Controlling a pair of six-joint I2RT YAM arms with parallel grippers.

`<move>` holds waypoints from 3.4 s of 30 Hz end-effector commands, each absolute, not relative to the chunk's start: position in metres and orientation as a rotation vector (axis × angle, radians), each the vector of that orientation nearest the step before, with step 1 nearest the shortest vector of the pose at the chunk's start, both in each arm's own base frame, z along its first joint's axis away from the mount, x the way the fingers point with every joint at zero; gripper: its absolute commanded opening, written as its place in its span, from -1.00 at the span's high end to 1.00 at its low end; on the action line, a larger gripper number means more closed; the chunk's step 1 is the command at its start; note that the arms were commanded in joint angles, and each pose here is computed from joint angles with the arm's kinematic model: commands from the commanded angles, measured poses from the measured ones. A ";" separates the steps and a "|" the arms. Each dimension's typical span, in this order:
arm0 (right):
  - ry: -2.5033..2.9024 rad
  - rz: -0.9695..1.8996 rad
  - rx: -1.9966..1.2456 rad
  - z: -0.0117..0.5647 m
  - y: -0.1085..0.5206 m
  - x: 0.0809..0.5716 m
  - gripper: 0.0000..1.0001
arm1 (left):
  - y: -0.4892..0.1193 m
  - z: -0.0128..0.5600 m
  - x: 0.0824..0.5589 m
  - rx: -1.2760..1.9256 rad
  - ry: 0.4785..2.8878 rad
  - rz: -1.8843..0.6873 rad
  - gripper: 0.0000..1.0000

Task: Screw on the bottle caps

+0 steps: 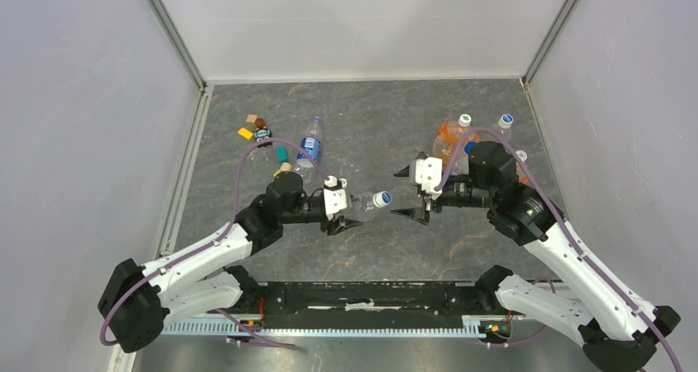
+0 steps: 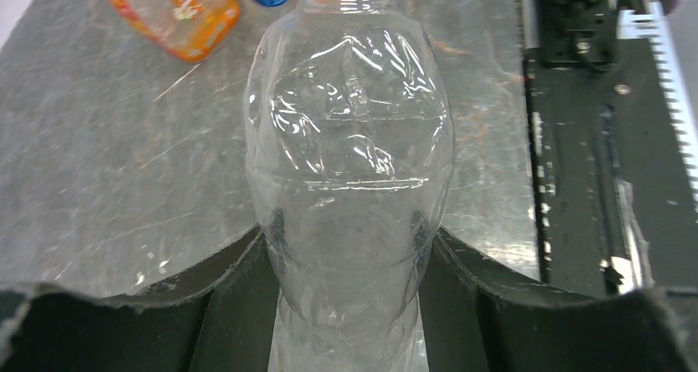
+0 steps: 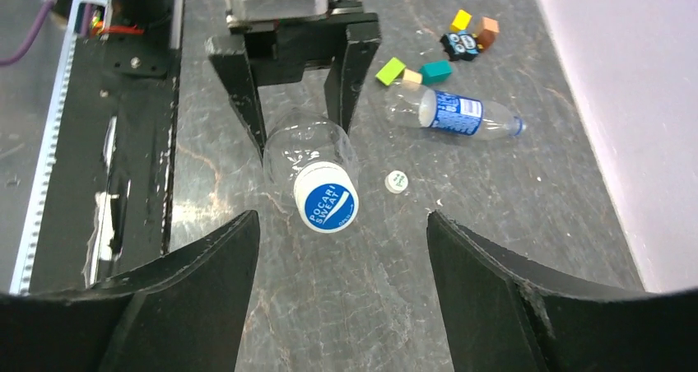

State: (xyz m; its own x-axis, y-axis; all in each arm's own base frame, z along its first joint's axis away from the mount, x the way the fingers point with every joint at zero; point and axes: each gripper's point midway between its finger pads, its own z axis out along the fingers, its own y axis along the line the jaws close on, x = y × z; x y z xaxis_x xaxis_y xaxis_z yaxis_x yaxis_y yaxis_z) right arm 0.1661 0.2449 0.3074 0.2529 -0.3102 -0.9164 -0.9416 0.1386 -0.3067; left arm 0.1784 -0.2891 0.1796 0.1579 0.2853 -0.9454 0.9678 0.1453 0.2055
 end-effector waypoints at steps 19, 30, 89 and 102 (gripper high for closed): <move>1.140 0.891 -1.581 0.302 0.262 0.139 -0.12 | -0.303 0.201 0.153 1.420 1.231 -0.989 0.95; 1.222 0.931 -1.538 0.293 0.268 0.147 0.35 | -0.301 0.204 0.161 1.384 1.242 -0.939 0.96; 1.318 0.829 -0.977 0.283 0.241 0.171 -0.36 | -0.269 0.158 0.184 1.537 1.357 -0.292 0.95; 0.886 0.584 -1.522 0.259 0.233 0.132 -0.35 | -0.282 0.154 0.155 1.657 1.359 -0.592 0.95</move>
